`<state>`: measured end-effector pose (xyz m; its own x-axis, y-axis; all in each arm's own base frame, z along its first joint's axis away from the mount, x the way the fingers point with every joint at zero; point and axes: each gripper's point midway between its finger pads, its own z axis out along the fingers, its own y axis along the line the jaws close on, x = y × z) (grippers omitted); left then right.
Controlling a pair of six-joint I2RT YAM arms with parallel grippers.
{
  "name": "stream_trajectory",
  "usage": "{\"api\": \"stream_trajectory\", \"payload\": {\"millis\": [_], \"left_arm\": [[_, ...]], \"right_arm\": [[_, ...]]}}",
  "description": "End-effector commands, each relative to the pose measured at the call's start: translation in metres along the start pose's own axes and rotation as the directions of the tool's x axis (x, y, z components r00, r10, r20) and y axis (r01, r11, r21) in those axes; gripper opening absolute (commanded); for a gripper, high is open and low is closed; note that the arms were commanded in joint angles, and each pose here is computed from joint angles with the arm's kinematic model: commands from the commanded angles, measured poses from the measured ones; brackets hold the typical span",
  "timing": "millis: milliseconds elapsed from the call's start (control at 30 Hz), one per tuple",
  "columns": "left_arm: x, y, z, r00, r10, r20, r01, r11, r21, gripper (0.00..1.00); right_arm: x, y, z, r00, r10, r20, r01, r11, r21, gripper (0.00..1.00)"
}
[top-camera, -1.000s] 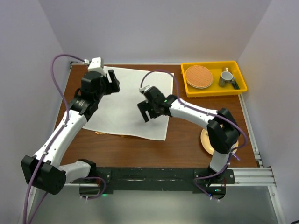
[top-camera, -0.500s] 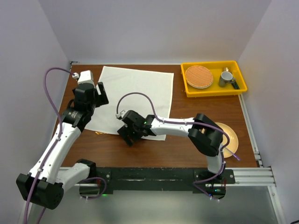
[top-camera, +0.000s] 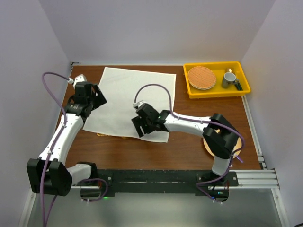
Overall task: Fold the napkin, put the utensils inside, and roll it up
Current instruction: Flatten the napkin out
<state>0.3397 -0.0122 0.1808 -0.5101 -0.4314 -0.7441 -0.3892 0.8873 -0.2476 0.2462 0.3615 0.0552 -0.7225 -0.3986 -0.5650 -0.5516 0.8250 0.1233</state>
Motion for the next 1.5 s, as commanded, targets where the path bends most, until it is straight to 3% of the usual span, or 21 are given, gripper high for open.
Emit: {"api": "stream_trajectory", "payload": {"millis": [0, 67, 133, 167, 300, 400, 567, 1000, 1167, 1467], "left_arm": [[0.02, 0.02, 0.016, 0.991, -0.111, -0.078, 0.105, 0.992, -0.074, 0.82], [0.025, 0.019, 0.017, 0.99, -0.103, -0.092, 0.097, 0.993, -0.063, 0.8], [0.026, 0.02, 0.017, 0.991, -0.104, -0.085, 0.099, 0.994, -0.053, 0.77], [0.022, 0.017, 0.014, 0.992, -0.106, -0.069, 0.104, 0.994, -0.036, 0.76], [0.014, 0.014, 0.007, 0.994, -0.103, -0.026, 0.103, 0.995, -0.003, 0.73], [0.011, 0.017, 0.004, 0.995, -0.1, -0.011, 0.1, 0.995, -0.015, 0.73], [0.006, 0.011, -0.001, 0.995, -0.098, 0.002, 0.098, 0.995, 0.023, 0.72], [-0.003, 0.011, -0.009, 0.996, -0.085, 0.033, 0.084, 0.996, 0.035, 0.71], [-0.007, 0.01, -0.011, 0.995, -0.084, 0.045, 0.083, 0.996, 0.035, 0.71], [-0.01, 0.007, -0.016, 0.994, -0.091, 0.053, 0.088, 0.995, 0.053, 0.71]], "right_arm": [[-0.014, -0.032, -0.015, 0.993, 0.103, 0.051, -0.106, 0.992, 0.074, 0.72], [-0.013, -0.038, -0.018, 0.994, 0.096, 0.055, -0.101, 0.99, 0.094, 0.7], [-0.016, -0.034, -0.022, 0.996, 0.064, 0.056, -0.068, 0.995, 0.074, 0.55], [-0.016, -0.019, -0.024, 0.998, 0.024, 0.06, -0.026, 0.999, 0.032, 0.54], [-0.003, 0.04, -0.029, 0.998, -0.042, 0.055, 0.047, 0.994, -0.095, 0.57], [0.013, 0.072, -0.024, 0.997, 0.049, 0.051, -0.038, 0.978, -0.205, 0.64], [0.01, 0.092, -0.017, 0.966, 0.218, 0.139, -0.182, 0.956, -0.231, 0.68], [0.001, 0.092, 0.013, 0.899, 0.388, 0.205, -0.354, 0.917, -0.183, 0.67], [0.001, 0.089, 0.022, 0.876, 0.432, 0.215, -0.406, 0.9, -0.156, 0.57], [-0.009, 0.073, 0.038, 0.819, 0.485, 0.308, -0.481, 0.872, -0.094, 0.51]]}}
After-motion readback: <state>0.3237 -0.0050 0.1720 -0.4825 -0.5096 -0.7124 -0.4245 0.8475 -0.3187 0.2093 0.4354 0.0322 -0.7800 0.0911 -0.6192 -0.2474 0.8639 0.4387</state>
